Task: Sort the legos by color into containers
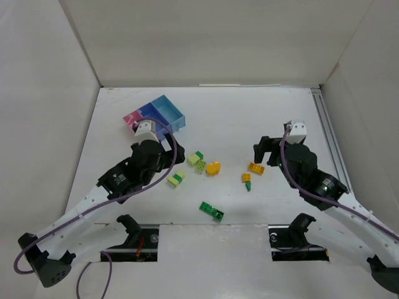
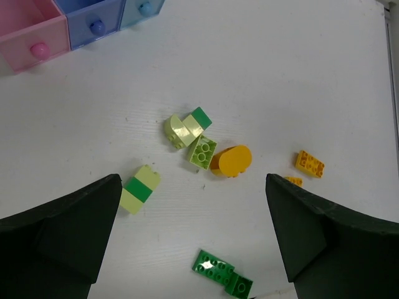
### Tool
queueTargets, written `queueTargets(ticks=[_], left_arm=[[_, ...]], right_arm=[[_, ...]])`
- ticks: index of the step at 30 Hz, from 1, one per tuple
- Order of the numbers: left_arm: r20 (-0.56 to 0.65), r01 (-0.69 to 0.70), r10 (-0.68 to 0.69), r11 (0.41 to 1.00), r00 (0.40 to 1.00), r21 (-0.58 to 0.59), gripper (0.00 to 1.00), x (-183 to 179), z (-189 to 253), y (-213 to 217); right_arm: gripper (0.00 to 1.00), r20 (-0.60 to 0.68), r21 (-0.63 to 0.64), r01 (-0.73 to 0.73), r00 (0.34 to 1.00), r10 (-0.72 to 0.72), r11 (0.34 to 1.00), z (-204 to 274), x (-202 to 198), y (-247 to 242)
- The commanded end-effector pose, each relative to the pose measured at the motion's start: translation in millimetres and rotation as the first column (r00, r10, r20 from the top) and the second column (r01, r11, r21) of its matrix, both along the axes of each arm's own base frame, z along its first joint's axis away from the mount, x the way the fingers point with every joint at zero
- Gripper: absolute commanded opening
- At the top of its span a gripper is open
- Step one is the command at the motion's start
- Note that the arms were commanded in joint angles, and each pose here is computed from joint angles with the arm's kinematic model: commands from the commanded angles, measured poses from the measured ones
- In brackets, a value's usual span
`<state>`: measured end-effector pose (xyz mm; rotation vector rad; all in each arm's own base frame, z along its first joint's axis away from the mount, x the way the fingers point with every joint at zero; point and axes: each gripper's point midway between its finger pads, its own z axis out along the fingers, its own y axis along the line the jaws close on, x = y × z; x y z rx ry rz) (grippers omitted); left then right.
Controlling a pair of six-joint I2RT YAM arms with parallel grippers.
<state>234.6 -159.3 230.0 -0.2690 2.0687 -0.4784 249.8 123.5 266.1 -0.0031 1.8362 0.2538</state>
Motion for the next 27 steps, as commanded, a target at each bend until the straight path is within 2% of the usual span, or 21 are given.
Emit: queueTargets(ticks=[1,9,13,18,24,26,27], left_arm=[[0.043,0.032,-0.032,0.999,0.999,-0.014,1.0,0.1,18.4,-2.9],[0.065,0.189,-0.188,0.982,0.98,-0.013,1.0,0.8,17.7,-32.7],[0.066,0.29,-0.289,0.957,0.955,-0.003,1.0,6.0,10.0,-57.6],[0.008,0.378,-0.378,0.925,0.926,0.04,1.0,25.6,-15.1,-93.3],[-0.018,0.526,-0.528,0.841,0.849,0.124,1.0,28.4,-15.8,-158.2],[-0.09,0.603,-0.597,0.781,0.797,0.162,0.96,24.7,-39.0,-178.9],[-0.091,0.617,-0.611,0.767,0.786,0.177,0.95,26.7,-33.8,-186.8]], right_arm=[[1.0,-0.014,-0.022,0.042,0.999,-0.042,0.999,2.6,4.1,-5.3],[1.0,-0.08,-0.067,0.077,0.993,-0.082,0.995,-18.7,10.2,-6.9],[1.0,-0.126,-0.053,0.165,0.977,-0.171,0.985,-31.0,16.9,-28.5],[1.0,-0.271,-0.087,0.222,0.933,-0.238,0.971,-57.0,25.5,-57.7],[1.0,-0.372,-0.129,0.329,0.859,-0.353,0.936,-73.1,29.7,-95.7],[1.0,-0.397,-0.114,0.315,0.855,-0.334,0.942,-76.2,28.2,-97.0],[1.0,-0.395,-0.106,0.325,0.854,-0.339,0.94,-73.0,29.9,-101.9]])
